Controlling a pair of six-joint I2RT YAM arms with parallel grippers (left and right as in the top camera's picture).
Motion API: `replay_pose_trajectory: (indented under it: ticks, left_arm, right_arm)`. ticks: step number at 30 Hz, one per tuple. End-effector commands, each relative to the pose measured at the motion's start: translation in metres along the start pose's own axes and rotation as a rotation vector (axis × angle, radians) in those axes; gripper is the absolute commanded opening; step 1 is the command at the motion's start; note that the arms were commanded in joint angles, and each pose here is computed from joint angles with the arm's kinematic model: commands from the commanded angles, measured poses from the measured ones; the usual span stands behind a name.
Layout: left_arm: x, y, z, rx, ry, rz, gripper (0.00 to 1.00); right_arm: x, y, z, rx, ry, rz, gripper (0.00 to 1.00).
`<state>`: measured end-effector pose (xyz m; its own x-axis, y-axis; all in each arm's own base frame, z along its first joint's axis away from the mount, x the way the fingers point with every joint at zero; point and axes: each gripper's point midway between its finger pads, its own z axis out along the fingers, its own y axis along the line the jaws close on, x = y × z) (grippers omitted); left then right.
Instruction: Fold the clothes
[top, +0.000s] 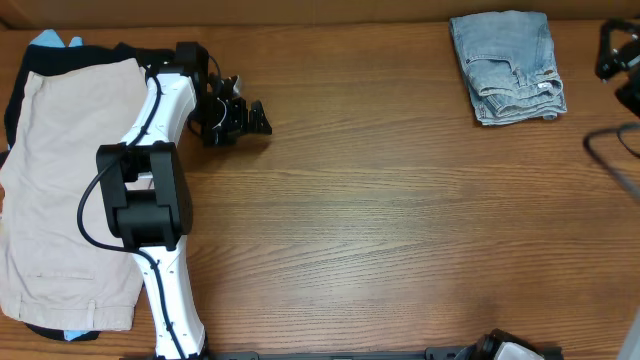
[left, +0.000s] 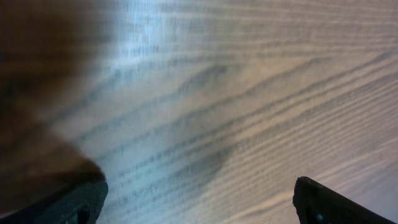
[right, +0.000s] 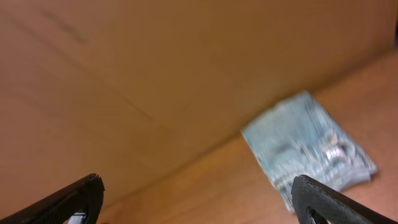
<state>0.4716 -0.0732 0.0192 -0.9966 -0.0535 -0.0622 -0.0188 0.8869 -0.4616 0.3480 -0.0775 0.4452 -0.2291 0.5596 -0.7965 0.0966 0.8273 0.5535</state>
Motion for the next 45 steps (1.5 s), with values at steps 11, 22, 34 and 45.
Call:
replay_pose_trajectory:
  ticks: [11,22,34,45]
  left_arm:
    - [0.003,0.03,0.041,-0.071,0.026,0.011,1.0]
    - [0.003,0.03,0.041,-0.071,0.025,0.011,1.0]
    - [0.003,0.03,0.04,-0.071,0.025,0.011,1.0]
    - [0.003,0.03,0.041,-0.071,0.025,0.01,1.0]
  right_arm:
    - [-0.015,0.055,-0.076,-0.09,-0.154,-0.104,1.0]
    - [0.014,0.05,-0.084,-0.063,-0.063,-0.06,1.0]
    - [0.061,0.047,-0.106,-0.123,-0.215,-0.142,1.0]
    - [0.161,-0.016,-0.071,-0.104,-0.297,-0.144,1.0]
